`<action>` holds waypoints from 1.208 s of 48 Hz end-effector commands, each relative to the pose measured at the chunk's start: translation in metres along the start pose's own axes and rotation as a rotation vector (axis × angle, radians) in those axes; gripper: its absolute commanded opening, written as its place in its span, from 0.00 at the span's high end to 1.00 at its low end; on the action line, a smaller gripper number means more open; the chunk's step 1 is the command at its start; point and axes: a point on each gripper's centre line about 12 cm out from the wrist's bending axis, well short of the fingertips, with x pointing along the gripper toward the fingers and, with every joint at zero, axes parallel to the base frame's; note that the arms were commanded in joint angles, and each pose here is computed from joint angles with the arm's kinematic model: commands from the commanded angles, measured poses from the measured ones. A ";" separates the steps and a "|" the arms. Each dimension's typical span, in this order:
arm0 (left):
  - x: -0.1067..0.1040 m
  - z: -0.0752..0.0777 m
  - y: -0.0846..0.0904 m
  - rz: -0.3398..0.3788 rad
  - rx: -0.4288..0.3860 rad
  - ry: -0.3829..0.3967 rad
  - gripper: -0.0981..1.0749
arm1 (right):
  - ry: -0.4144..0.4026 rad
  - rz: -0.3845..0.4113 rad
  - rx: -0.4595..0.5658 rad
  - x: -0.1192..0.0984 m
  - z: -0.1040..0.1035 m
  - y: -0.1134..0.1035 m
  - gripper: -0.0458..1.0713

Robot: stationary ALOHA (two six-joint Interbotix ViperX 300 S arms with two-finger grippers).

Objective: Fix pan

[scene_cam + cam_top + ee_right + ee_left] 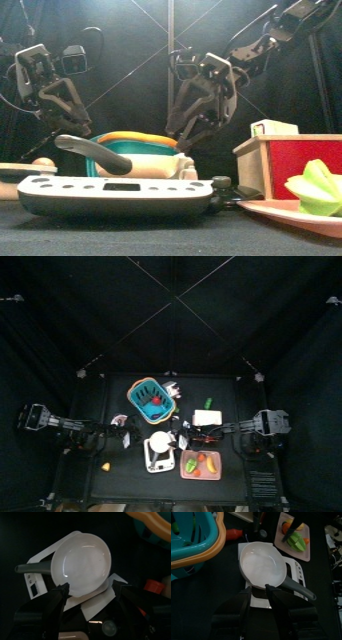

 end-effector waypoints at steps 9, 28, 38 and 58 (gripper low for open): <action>0.003 -0.002 -0.004 -0.008 0.008 0.007 0.31 | -0.038 -0.009 -0.034 0.008 0.020 -0.003 0.07; 0.005 -0.001 -0.003 -0.005 0.010 0.000 0.31 | -0.005 -0.028 -0.029 0.023 0.014 -0.011 0.16; 0.005 -0.001 -0.004 -0.006 0.013 0.001 0.31 | 0.009 -0.033 -0.025 0.030 0.015 -0.013 0.30; 0.005 -0.003 -0.003 -0.003 0.012 0.003 0.31 | 0.086 -0.020 0.095 0.032 0.011 -0.010 0.45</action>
